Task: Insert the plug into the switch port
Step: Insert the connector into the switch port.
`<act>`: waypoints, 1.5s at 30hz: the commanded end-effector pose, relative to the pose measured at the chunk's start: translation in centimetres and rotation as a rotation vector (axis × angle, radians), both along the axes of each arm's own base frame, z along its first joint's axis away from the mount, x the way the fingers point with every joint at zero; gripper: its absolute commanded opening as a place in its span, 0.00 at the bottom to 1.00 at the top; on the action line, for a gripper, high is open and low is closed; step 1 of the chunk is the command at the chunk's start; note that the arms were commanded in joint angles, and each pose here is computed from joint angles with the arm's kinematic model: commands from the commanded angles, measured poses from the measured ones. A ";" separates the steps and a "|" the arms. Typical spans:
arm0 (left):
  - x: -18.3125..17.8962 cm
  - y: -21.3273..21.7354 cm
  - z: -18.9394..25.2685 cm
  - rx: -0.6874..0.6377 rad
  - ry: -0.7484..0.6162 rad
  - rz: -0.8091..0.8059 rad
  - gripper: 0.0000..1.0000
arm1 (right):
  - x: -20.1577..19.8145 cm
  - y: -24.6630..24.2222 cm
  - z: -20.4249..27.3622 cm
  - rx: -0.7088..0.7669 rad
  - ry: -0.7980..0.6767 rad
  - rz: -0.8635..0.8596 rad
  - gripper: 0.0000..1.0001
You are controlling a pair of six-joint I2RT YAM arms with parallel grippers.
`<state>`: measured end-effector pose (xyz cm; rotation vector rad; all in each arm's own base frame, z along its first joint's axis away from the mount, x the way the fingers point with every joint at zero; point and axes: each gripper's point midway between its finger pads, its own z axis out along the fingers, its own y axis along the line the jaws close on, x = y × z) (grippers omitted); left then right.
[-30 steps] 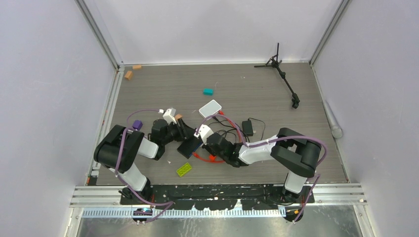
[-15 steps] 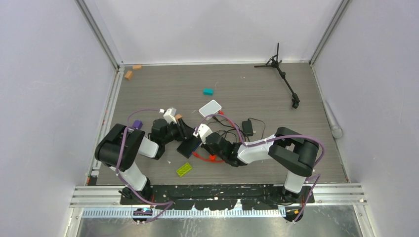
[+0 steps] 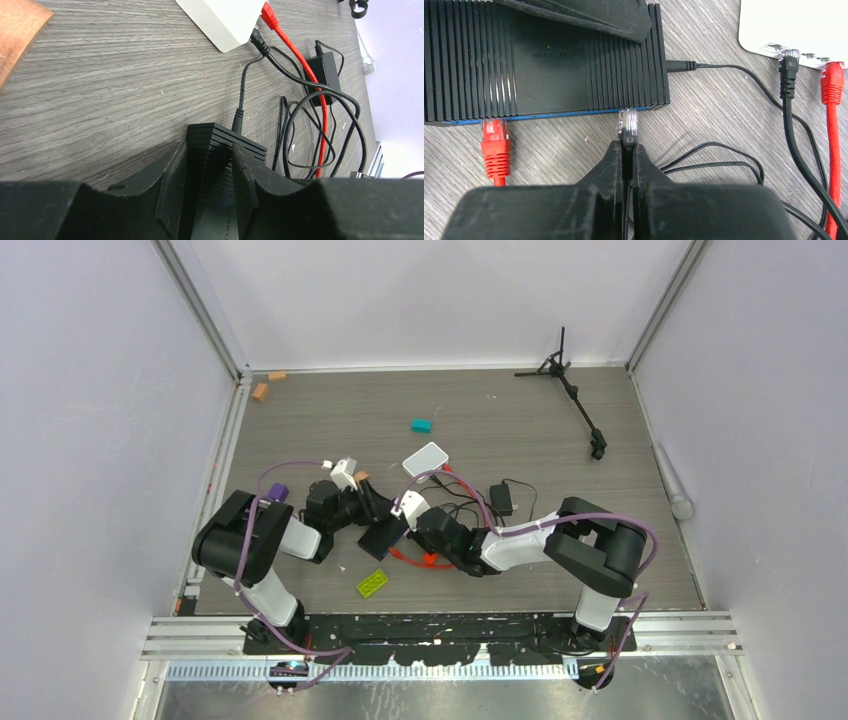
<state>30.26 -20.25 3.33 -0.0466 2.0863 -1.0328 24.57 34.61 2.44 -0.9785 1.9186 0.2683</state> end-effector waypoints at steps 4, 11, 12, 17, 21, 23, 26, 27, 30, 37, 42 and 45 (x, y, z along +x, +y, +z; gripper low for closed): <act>-0.1 0.2 -0.6 0.021 0.005 0.000 0.41 | 0.3 1.8 3.7 0.094 -0.037 0.001 0.00; 0.0 0.5 0.1 0.020 -0.003 0.021 0.42 | -0.3 -0.2 1.7 0.062 -0.033 -0.057 0.01; 0.0 0.6 0.1 0.023 -0.005 0.021 0.42 | -0.4 -0.3 1.6 0.059 -0.033 -0.057 0.00; -0.1 0.6 0.1 0.026 -0.004 0.020 0.42 | -0.4 0.0 1.6 0.073 -0.034 -0.067 0.00; -0.1 0.5 0.1 0.022 -0.002 0.013 0.42 | -0.1 1.1 2.4 0.104 -0.045 -0.052 0.00; -0.2 0.5 0.1 0.021 -0.002 0.010 0.42 | 0.1 1.7 2.6 0.114 -0.045 -0.047 0.00; -0.3 0.4 0.1 0.019 -0.001 0.005 0.42 | 0.3 2.4 3.0 0.122 -0.052 -0.033 0.01; -0.3 0.4 0.0 0.020 0.001 0.005 0.42 | 0.4 2.6 3.0 0.120 -0.057 -0.023 0.01; -0.3 0.4 0.0 0.018 0.001 0.003 0.42 | 0.3 3.3 3.2 0.130 -0.053 -0.007 0.01; -0.4 0.1 -0.1 0.008 0.002 -0.013 0.41 | 0.5 3.6 3.1 0.122 -0.051 -0.002 0.00; -0.7 -0.2 -0.1 -0.002 0.000 -0.034 0.39 | 0.9 3.7 3.5 0.100 -0.069 -0.002 0.00; -0.9 -0.2 -0.2 -0.006 0.004 -0.041 0.39 | 1.2 3.9 4.2 0.075 -0.089 0.011 0.01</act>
